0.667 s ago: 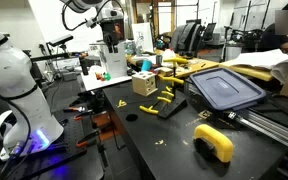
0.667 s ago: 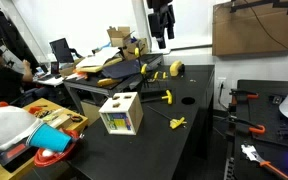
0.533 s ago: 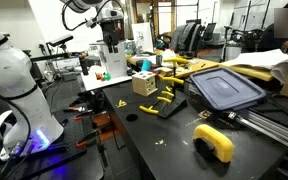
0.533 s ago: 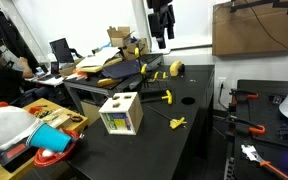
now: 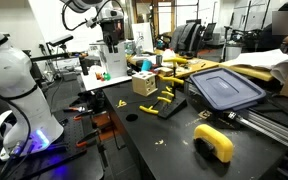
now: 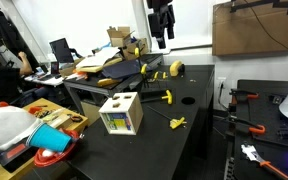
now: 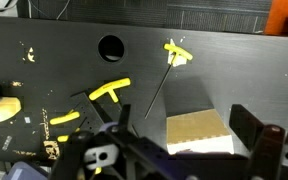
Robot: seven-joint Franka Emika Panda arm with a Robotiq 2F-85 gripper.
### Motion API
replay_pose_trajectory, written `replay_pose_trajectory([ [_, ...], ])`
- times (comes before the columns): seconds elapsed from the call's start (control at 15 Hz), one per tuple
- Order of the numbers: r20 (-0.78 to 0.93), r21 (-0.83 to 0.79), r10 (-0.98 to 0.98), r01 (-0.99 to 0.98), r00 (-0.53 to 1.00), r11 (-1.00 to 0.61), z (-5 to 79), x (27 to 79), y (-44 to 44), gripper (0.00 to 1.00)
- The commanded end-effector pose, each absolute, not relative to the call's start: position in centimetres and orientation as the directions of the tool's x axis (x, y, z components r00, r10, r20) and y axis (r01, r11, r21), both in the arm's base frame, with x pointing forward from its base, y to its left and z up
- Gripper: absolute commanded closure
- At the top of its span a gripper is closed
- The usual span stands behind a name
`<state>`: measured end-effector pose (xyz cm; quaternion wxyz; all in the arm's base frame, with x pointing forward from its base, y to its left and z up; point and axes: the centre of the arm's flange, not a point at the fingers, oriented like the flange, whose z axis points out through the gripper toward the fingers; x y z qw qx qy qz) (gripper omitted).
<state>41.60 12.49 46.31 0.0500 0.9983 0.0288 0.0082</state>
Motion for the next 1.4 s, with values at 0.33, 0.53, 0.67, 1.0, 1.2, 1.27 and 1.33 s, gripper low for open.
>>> replay_pose_trajectory([
  [0.33, 0.013, 0.1, 0.058, 0.057, 0.998, -0.993, 46.3, 41.6, 12.5, 0.0],
  [0.53, 0.013, 0.1, 0.058, 0.057, 0.998, -0.993, 46.3, 41.6, 12.5, 0.0],
  [0.67, 0.013, 0.1, 0.058, 0.057, 0.998, -0.993, 46.3, 41.6, 12.5, 0.0],
  [1.0, -0.001, 0.092, 0.076, 0.076, 0.997, -0.993, 45.7, 42.3, 11.7, 0.0],
  [1.2, -0.032, 0.067, 0.052, 0.054, 0.998, -0.996, 44.6, 42.8, 11.1, 0.0],
  [1.27, -0.046, 0.051, 0.045, 0.048, 0.998, -0.998, 44.0, 42.9, 11.0, 0.0],
  [1.33, -0.058, 0.04, 0.037, 0.039, 0.998, -0.998, 43.5, 43.0, 11.0, 0.0],
])
